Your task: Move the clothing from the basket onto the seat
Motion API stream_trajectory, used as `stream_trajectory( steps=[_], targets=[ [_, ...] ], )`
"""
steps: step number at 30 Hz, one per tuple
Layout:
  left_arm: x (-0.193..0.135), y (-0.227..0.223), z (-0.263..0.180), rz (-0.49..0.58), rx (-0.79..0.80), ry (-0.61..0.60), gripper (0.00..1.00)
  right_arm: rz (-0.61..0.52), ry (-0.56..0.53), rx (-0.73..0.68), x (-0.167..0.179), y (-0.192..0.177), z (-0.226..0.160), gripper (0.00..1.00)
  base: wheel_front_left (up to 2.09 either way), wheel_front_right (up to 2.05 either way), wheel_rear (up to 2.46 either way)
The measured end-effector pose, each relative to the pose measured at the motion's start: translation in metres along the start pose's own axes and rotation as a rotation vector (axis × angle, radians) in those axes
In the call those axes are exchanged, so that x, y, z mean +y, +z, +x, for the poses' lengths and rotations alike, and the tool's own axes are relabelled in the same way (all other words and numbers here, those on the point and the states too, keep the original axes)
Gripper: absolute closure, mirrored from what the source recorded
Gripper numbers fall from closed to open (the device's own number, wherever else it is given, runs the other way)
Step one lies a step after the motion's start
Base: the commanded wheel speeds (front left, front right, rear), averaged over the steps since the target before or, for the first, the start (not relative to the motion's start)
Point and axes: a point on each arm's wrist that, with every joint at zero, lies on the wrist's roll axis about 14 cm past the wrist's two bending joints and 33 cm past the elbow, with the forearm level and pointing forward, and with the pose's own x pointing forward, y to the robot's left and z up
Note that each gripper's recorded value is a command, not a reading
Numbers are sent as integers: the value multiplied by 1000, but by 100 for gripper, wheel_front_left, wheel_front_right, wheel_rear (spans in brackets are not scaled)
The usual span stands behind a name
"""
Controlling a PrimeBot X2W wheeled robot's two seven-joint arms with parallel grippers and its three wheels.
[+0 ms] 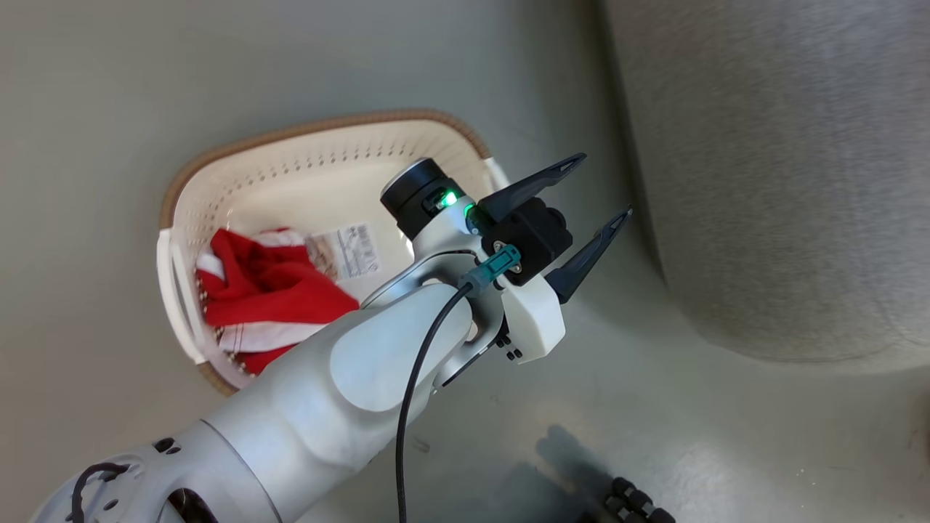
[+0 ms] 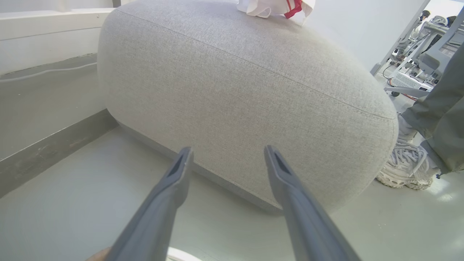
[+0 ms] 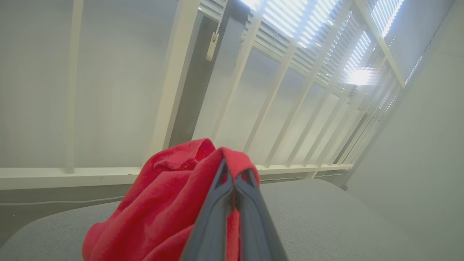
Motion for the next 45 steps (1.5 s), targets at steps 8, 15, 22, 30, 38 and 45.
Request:
stream_trajectory(
  steps=[8, 15, 22, 30, 38, 45],
  targets=[
    [18, -23, -4, -26, 25, 28, 0, 23, 0, 152, 29, -69, 4, 100, 0, 0, 0],
    [18, -21, -4, -22, 21, 20, 0, 24, -47, 325, 20, -121, -20, 100, 0, 0, 0],
    [18, -13, -5, -12, 13, 26, 0, 46, -52, 417, 22, -145, -39, 67, 0, 0, 0],
    [19, 3, -6, 11, -10, 39, 0, 68, -3, 407, 33, -142, -47, 0, 0, 0, 0],
    [16, 32, -9, 45, -52, 54, 0, 112, 92, 287, 52, -106, -49, 0, 0, 0, 0],
    [8, 55, -25, 51, -76, 109, 0, 174, 155, 166, 61, -61, -57, 0, 0, 0, 0]
  ],
)
